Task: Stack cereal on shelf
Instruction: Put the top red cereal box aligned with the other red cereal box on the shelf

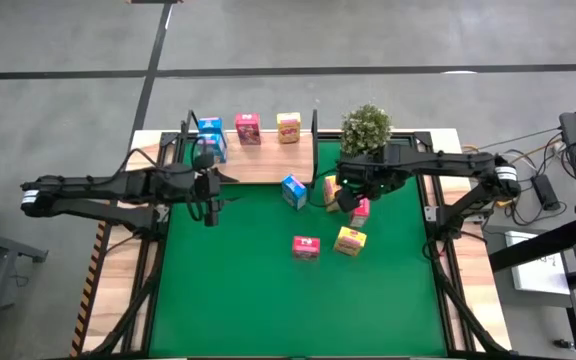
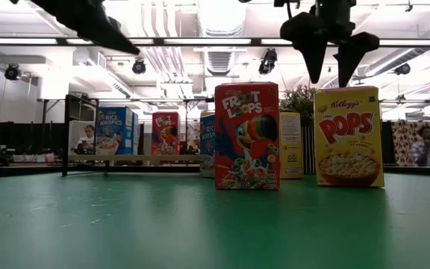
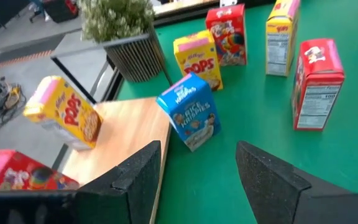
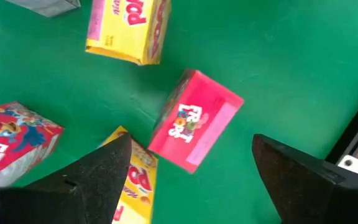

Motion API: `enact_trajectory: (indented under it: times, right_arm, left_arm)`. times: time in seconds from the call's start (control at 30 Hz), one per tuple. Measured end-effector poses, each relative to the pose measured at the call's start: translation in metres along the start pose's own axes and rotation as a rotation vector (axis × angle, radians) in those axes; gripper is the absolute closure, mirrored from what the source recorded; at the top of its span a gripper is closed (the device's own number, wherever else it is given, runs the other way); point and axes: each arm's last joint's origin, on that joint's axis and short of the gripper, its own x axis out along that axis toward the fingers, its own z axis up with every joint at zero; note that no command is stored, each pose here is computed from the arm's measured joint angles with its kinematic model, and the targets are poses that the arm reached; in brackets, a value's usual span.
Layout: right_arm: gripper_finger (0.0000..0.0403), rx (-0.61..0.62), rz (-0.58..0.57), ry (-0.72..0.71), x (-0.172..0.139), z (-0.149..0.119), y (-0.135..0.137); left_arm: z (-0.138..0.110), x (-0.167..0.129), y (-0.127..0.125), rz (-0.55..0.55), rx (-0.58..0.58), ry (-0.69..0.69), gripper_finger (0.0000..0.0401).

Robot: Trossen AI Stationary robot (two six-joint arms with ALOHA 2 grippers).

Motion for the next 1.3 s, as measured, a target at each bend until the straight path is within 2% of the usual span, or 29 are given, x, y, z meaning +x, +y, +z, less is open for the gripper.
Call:
enact_trajectory:
  times: [0.2,0.43,0.7,1.3]
  right_arm:
    - [0.0084,0.042,-0.034,0.02,0.016,-0.009,0.008]
    - [0.0086,0.051,-0.096,0.053,0.037,-0.012,0.01]
    - [0.0094,0.052,-0.077,0.019,0.054,-0.011,0.011]
    - [0.018,0.063,-0.108,0.029,0.066,-0.015,0.008]
  left_arm:
    - [-0.008,0.006,-0.003,-0.001,-0.004,0.006,0.0209]
    - [-0.006,0.005,-0.002,0.015,0.011,-0.003,0.0209]
    - [-0.006,0.004,-0.002,0.015,0.013,-0.005,0.0209]
    - [-0.007,0.005,-0.002,0.012,0.014,-0.004,0.0209]
